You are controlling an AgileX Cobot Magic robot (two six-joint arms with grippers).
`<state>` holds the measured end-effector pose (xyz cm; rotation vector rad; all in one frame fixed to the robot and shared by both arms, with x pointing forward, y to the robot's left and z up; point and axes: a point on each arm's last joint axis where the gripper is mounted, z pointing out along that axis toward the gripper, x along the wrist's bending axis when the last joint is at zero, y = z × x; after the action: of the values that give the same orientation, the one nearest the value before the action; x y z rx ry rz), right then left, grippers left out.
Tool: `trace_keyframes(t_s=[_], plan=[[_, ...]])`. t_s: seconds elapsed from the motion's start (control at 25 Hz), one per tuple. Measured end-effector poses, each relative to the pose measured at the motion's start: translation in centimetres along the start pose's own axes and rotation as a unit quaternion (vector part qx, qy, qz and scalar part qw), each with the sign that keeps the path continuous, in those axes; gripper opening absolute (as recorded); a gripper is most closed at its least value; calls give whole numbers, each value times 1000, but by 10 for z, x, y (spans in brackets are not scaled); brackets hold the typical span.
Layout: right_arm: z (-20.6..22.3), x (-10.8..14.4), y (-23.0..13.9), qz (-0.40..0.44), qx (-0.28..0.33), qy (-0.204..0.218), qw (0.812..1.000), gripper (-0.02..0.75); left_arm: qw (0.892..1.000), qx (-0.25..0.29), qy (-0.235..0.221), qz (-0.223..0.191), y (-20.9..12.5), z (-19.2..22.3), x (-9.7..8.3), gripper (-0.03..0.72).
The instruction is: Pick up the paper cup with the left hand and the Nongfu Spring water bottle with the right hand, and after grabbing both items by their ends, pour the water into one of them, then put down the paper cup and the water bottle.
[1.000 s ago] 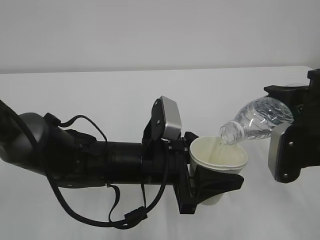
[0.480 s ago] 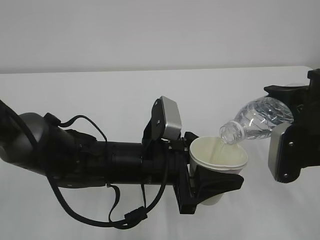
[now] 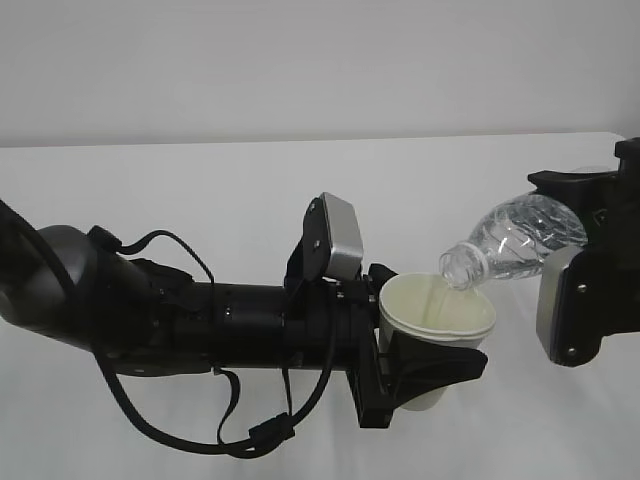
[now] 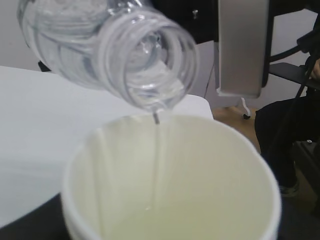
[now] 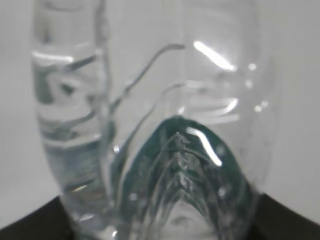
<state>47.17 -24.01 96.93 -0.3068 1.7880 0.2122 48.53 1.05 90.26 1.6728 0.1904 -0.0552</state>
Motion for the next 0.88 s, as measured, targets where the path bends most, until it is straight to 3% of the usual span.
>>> trace_keyframes(t_s=[0.88], plan=[[0, 0, 0, -10, 0, 0, 1000, 421, 1000, 1, 1, 0, 0, 0, 0, 470]])
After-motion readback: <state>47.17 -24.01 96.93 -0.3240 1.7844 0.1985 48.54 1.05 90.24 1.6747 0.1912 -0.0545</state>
